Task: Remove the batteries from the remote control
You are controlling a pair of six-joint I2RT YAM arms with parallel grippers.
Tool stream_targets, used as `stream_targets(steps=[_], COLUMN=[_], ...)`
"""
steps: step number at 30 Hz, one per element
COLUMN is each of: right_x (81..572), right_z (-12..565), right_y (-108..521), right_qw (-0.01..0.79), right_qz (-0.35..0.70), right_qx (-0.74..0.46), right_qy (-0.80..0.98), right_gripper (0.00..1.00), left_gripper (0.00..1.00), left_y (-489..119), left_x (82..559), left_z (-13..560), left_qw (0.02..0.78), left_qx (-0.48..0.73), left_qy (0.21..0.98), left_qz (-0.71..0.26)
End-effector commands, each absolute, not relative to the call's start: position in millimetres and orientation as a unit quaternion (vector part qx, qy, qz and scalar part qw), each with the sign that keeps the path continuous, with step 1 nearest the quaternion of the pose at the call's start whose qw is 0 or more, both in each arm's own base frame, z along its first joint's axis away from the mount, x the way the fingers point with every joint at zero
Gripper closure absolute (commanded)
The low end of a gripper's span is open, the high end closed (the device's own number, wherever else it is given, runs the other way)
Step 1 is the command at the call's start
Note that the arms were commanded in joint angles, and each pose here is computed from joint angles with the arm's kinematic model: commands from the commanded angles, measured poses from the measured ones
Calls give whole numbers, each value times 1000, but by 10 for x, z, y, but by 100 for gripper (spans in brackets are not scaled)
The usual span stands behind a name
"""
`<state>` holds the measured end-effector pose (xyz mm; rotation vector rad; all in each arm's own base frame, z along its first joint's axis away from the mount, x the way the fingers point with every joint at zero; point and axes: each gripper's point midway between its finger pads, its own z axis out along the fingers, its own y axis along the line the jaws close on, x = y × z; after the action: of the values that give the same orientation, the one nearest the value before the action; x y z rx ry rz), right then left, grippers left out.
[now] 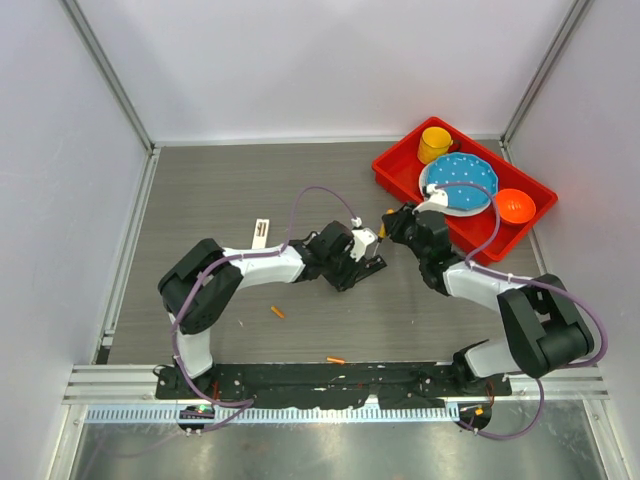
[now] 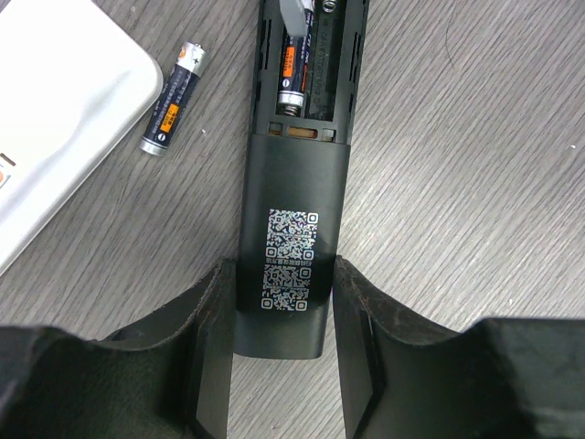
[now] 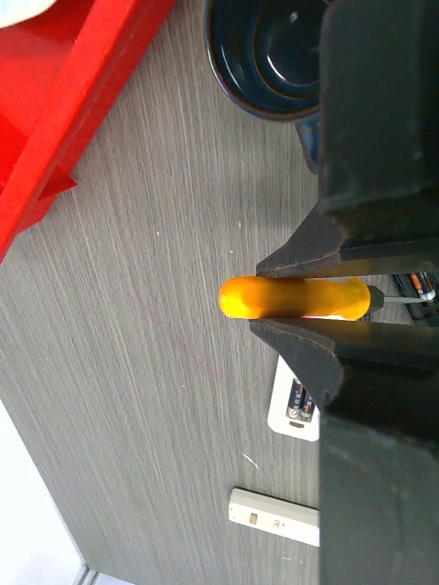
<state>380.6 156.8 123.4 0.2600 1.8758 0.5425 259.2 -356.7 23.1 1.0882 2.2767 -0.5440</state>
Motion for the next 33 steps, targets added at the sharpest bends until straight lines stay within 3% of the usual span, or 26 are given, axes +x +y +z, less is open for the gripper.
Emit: stream_targets(steps=[1,24,33], right_x=[3855,3623,3737], right_z=[1539,1522,1481], right_y=[1588,1520,1259], right_qw=[589,592,599], right_qz=[255,239,175], right_qx=[75,1,53], right_qy=[763,770,779], right_gripper=[99,99,99], left_gripper=[100,100,100], left_y=[-3331,-3475,-3459], left_x=[2229,1955,1969], left_z=[-190,-70,-125], left_qw=[185,194,185], left_qx=[430,502,502], left_qy=[865,817,822], left_qz=[-177,-206,-194])
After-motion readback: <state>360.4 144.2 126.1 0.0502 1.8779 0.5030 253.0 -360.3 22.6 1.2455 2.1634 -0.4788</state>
